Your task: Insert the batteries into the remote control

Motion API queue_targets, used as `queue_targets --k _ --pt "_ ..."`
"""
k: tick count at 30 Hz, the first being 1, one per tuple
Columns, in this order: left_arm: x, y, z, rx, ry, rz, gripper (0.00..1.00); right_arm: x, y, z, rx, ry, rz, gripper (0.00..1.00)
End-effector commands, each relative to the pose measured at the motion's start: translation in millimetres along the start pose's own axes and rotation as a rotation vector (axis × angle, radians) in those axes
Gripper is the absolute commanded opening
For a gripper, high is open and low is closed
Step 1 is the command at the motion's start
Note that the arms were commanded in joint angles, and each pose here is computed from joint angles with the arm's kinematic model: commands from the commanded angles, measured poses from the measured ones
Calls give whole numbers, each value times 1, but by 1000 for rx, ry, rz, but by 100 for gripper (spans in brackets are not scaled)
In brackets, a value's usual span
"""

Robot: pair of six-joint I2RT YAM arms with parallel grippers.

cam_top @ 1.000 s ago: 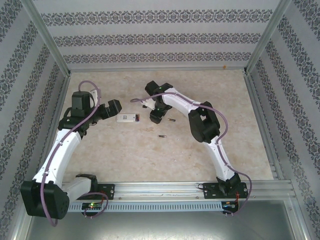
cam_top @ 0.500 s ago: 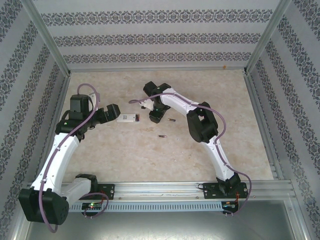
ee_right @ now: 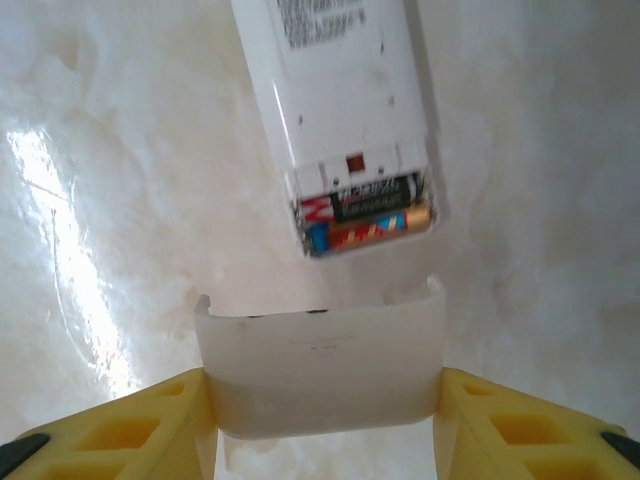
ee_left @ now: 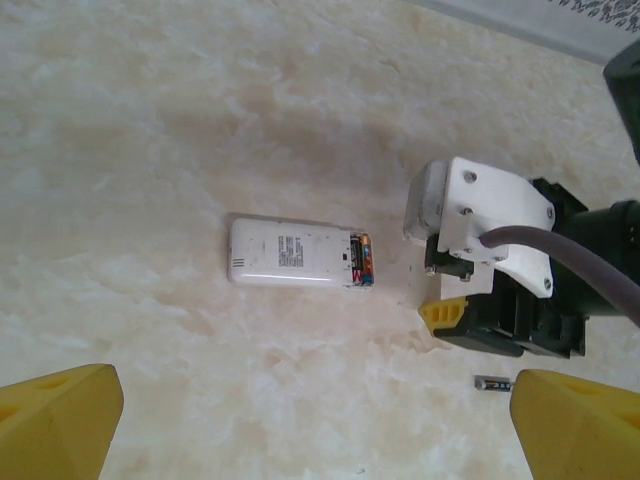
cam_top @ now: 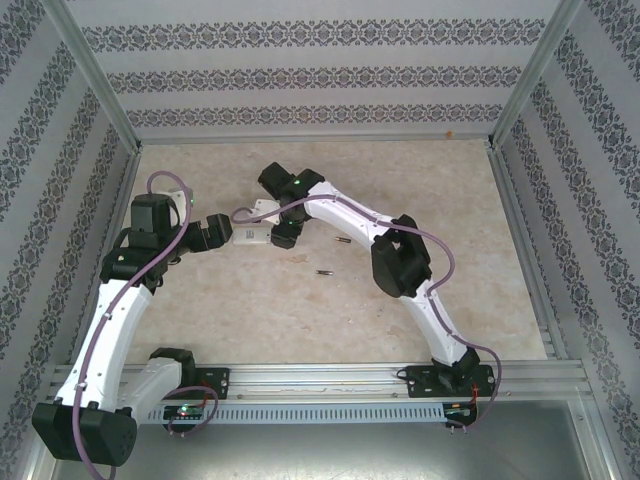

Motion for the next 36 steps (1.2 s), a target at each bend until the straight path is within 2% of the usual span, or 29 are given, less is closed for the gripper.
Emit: queue_targets --k 1,13,26,36 --pt "7 5 1 -23 20 16 100 0 -6 12 -18 25 -55 52" --pt "8 5 2 -18 20 14 100 -12 -12 31 -51 -19 -80 52" --pt "7 2 3 5 19 5 100 -9 -12 51 -70 -4 -80 53" --pt "7 2 4 10 26 -4 100 -7 -14 60 -65 5 -83 59"
Point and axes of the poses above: each hand's point on the last joint's axis, 136 mm out from that joint toward the fingers, its own z axis out along the fingers, its own y axis along the line the jaws close on, x = y × z, the point moved 6 cm from there along -z, back along the fingers, and after that the axes turned 1 degree about -z, right-handed, at the moved point
